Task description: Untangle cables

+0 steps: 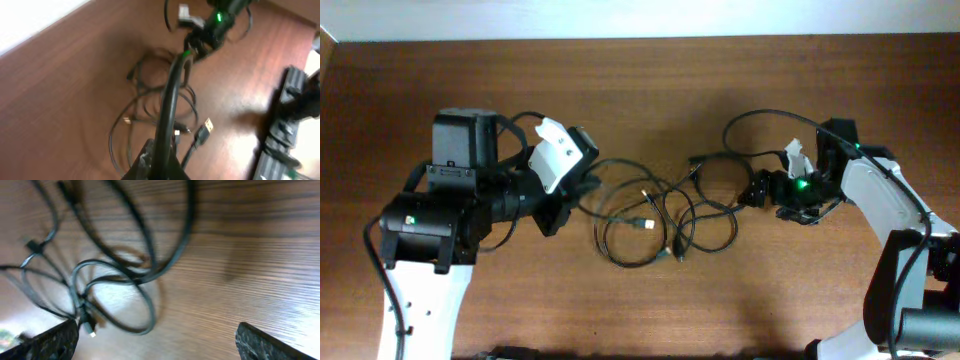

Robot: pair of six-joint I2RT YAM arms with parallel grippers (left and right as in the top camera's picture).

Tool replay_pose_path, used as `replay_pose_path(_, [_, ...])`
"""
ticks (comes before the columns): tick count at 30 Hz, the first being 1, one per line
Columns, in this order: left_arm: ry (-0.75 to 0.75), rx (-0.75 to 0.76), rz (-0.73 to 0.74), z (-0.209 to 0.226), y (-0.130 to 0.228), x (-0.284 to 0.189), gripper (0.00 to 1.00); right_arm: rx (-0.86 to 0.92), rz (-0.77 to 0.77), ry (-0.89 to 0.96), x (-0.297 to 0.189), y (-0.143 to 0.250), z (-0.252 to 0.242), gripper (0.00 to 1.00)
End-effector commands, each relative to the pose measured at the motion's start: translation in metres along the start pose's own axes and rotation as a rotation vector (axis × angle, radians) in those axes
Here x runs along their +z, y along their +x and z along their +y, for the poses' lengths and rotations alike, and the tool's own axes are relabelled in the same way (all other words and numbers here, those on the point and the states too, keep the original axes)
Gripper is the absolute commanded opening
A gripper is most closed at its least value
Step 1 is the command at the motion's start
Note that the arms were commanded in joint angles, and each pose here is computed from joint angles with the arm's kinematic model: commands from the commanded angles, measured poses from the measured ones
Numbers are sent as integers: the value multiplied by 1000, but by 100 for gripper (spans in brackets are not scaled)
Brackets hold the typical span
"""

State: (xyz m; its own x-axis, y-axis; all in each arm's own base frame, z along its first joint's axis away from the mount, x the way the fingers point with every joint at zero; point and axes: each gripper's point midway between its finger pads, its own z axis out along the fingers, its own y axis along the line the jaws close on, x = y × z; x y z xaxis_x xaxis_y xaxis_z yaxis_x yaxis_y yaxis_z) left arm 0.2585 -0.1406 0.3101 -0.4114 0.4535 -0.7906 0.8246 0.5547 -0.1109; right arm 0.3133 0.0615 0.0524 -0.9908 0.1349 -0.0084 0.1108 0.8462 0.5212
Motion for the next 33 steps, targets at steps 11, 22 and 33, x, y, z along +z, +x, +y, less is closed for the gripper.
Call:
replay_pose_path(11, [-838, 134, -75, 82, -60, -125, 0, -56, 34, -69, 0, 9, 10, 99])
replay_pose_path(22, [-1436, -436, -97, 247, 16, -226, 0, -69, 43, -70, 0, 12, 10, 99])
replay_pose_path(33, [-1715, -1095, -128, 341, 220, -312, 0, -57, 62, -70, 0, 16, 11, 99])
